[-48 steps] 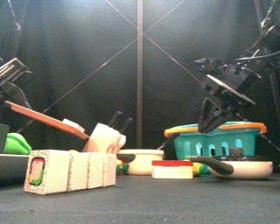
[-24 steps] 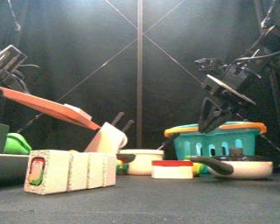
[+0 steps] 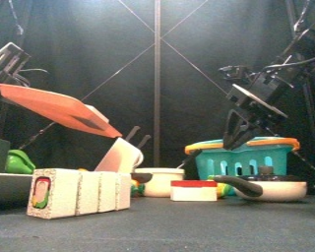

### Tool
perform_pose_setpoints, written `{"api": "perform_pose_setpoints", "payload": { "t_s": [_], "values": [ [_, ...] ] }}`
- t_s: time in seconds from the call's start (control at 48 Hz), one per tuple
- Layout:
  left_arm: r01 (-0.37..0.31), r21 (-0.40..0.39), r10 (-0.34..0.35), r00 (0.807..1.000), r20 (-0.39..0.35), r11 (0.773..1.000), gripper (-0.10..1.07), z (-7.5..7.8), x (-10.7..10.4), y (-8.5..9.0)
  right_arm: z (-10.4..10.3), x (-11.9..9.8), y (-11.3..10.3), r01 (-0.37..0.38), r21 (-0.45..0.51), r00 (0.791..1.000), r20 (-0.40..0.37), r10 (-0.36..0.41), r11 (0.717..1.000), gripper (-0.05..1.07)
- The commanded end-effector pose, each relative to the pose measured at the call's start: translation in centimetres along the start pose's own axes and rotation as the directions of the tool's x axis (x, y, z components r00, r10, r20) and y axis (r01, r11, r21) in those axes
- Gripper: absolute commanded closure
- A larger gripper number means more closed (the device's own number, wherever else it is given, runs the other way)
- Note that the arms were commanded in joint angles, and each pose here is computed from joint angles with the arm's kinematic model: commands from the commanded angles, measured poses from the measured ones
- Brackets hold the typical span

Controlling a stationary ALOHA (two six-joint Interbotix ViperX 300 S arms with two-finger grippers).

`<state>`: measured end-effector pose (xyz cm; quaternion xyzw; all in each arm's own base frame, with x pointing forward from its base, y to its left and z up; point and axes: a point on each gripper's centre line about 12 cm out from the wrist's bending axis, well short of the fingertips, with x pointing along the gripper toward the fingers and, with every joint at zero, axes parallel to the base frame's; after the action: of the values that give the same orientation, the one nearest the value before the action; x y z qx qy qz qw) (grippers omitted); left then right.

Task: Place pink plate in middle

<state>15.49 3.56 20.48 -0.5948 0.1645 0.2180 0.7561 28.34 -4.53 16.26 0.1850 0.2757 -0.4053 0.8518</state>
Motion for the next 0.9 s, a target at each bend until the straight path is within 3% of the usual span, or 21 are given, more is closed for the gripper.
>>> {"api": "perform_pose_setpoints", "payload": {
  "t_s": [0.0,0.312,0.583,0.875],
  "values": [
    [0.05,0.022,-0.05,0.999,-0.004,0.998,0.69,0.0,0.5,-1.4,0.8,-0.2,0.3,-0.01,0.015,1.0,0.018,0.01,1.0,0.4],
    [0.123,0.071,-0.121,0.992,-0.037,0.99,0.69,-1.3,2.8,-3.4,1.1,-0.2,0.1,-0.007,0.02,1.0,0.022,0.006,1.0,0.4],
    [0.13,0.108,-0.122,0.989,-0.081,0.986,0.69,-2.6,5.2,-5.2,1.3,-0.5,-0.1,-0.013,0.024,0.999,0.03,0.013,1.0,0.4],
    [0.146,0.154,-0.135,0.988,-0.08,0.977,0.69,-3.2,8.4,-7.8,2.2,-1.3,-1.2,-0.017,0.053,0.998,0.054,0.014,0.998,0.4]
  ]
}}
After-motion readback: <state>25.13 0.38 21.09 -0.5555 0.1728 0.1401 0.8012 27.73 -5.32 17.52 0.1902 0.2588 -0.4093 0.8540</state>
